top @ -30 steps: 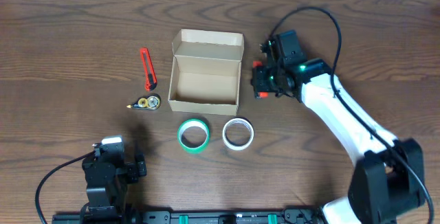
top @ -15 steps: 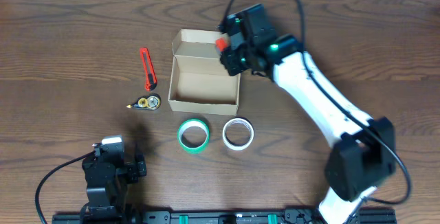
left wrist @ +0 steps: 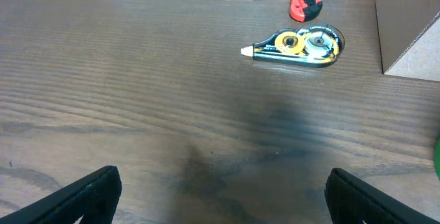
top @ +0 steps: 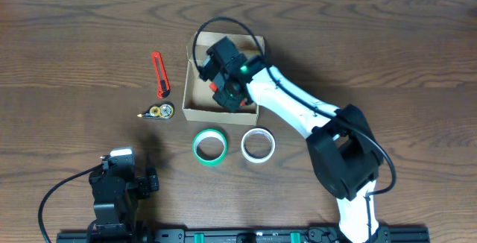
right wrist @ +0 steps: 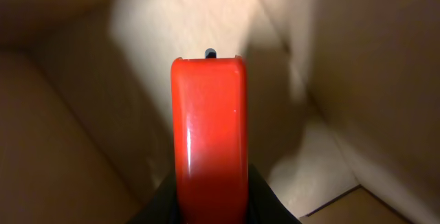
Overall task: Pack container
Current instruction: 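Carry the red stapler into the cardboard box and release it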
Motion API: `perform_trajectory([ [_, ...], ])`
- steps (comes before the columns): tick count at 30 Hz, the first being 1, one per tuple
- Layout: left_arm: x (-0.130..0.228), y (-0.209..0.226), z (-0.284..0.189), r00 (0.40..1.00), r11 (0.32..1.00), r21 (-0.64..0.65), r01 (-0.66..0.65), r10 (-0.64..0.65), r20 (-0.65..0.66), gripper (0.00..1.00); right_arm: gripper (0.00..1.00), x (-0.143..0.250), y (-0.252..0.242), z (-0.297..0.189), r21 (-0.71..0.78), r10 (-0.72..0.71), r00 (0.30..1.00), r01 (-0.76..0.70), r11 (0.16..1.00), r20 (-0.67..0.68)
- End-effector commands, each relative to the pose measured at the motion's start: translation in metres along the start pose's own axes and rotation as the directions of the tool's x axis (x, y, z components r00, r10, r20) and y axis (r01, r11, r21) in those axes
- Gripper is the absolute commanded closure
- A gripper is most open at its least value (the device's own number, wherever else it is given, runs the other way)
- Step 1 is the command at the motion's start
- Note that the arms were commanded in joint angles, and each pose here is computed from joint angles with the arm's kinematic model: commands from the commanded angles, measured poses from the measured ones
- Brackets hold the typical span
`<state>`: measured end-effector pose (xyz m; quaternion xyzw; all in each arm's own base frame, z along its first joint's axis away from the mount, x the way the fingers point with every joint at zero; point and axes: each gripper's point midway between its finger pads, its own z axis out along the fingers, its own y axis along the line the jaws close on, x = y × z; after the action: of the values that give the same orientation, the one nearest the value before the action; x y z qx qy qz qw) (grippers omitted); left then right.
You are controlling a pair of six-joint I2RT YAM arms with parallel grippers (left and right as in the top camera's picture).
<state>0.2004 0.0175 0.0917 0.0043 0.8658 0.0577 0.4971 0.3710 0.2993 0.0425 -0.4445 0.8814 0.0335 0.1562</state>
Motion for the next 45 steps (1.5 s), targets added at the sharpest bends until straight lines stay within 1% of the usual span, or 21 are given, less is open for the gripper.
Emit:
perform_trajectory([
  [1, 0.005, 0.002, 0.002, 1.0, 1.0, -0.011, 0.013, -0.013, -0.012, 0.05, 0.99, 0.004, -0.014, 0.004, 0.081, -0.051, 0.998, 0.055, 0.995, -0.046],
  [4, 0.005, 0.002, 0.002, 1.0, 1.0, -0.011, 0.013, -0.013, -0.012, 0.05, 0.99, 0.012, -0.024, 0.006, 0.124, -0.042, 0.996, 0.052, 0.991, -0.08],
  [8, 0.005, 0.002, 0.002, 1.0, 1.0, -0.011, 0.013, -0.013, -0.012, 0.05, 0.99, 0.016, -0.037, 0.005, 0.156, -0.024, 0.996, 0.038, 0.987, -0.089],
  [17, 0.005, 0.002, 0.002, 1.0, 1.0, -0.011, 0.014, -0.014, -0.012, 0.05, 0.97, 0.02, -0.052, 0.005, 0.166, 0.002, 0.996, 0.012, 0.986, -0.089],
  [27, 0.005, 0.002, 0.002, 1.0, 1.0, -0.011, 0.013, -0.013, -0.012, 0.05, 0.94, 0.018, -0.049, 0.007, 0.147, -0.003, 0.997, 0.015, 0.989, -0.081],
  [33, 0.005, 0.002, 0.002, 1.0, 1.0, -0.011, 0.013, -0.013, -0.012, 0.04, 0.91, 0.018, -0.047, 0.008, 0.146, -0.007, 0.997, 0.019, 0.989, -0.081],
  [39, 0.005, 0.002, 0.002, 1.0, 1.0, -0.011, 0.013, -0.013, -0.012, 0.04, 0.84, 0.017, -0.044, 0.008, 0.141, -0.013, 0.997, 0.024, 0.99, -0.079],
  [44, 0.005, 0.002, 0.002, 1.0, 1.0, -0.011, 0.013, -0.013, -0.012, 0.04, 0.68, 0.015, -0.04, 0.008, 0.139, -0.021, 0.997, 0.032, 0.99, -0.077],
  [45, 0.005, 0.002, 0.002, 1.0, 1.0, -0.011, 0.013, -0.013, -0.012, 0.05, 0.66, 0.014, -0.039, 0.008, 0.139, -0.023, 0.997, 0.033, 0.99, -0.075],
])
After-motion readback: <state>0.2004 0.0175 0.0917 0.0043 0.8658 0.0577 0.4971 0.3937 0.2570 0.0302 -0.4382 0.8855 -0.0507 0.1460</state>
